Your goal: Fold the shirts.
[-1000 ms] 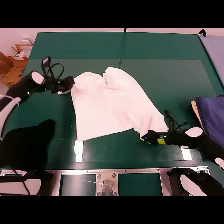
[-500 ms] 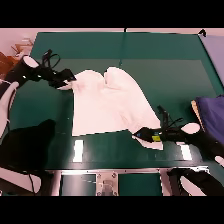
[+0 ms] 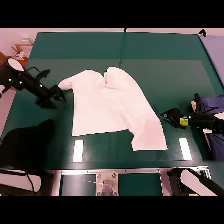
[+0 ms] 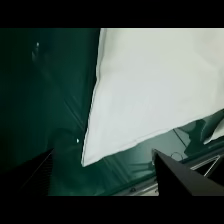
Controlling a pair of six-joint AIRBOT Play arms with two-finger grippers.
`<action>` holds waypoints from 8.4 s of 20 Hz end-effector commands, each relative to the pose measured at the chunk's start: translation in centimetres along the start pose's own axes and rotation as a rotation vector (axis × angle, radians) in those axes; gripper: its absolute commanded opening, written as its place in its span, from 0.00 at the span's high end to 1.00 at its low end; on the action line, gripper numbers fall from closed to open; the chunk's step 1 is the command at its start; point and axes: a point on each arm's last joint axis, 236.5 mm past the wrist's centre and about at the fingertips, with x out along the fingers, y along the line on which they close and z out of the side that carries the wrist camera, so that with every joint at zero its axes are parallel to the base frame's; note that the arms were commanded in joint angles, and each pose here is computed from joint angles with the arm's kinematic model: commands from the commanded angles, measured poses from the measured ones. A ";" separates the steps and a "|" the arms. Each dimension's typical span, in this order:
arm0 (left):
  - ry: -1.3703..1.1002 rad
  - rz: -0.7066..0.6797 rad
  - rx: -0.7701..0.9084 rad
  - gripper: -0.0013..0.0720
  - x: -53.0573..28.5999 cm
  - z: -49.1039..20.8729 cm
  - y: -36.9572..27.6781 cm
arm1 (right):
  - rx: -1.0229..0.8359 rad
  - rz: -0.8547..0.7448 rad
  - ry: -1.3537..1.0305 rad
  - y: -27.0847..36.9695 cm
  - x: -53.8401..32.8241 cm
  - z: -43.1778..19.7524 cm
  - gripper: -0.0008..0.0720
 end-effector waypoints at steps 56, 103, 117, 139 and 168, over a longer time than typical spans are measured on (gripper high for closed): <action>-0.078 -0.189 0.093 0.95 5.2 -10.4 -2.0 | -0.034 0.208 0.018 6.2 -2.4 5.1 0.97; -1.060 -0.717 0.779 0.96 -26.8 -11.1 -27.2 | -0.458 0.384 -0.654 26.3 -27.2 11.3 0.97; -1.563 -0.171 0.878 0.95 -43.6 -20.3 -29.8 | -0.753 0.276 -1.457 39.6 -51.9 4.2 0.97; -0.918 -0.081 0.283 0.95 -9.7 22.1 -9.4 | -0.198 0.100 -0.427 8.7 -0.6 33.7 0.97; -0.341 0.121 0.360 0.95 3.1 15.2 -1.1 | -0.128 -0.269 -0.005 -4.6 1.6 14.9 0.97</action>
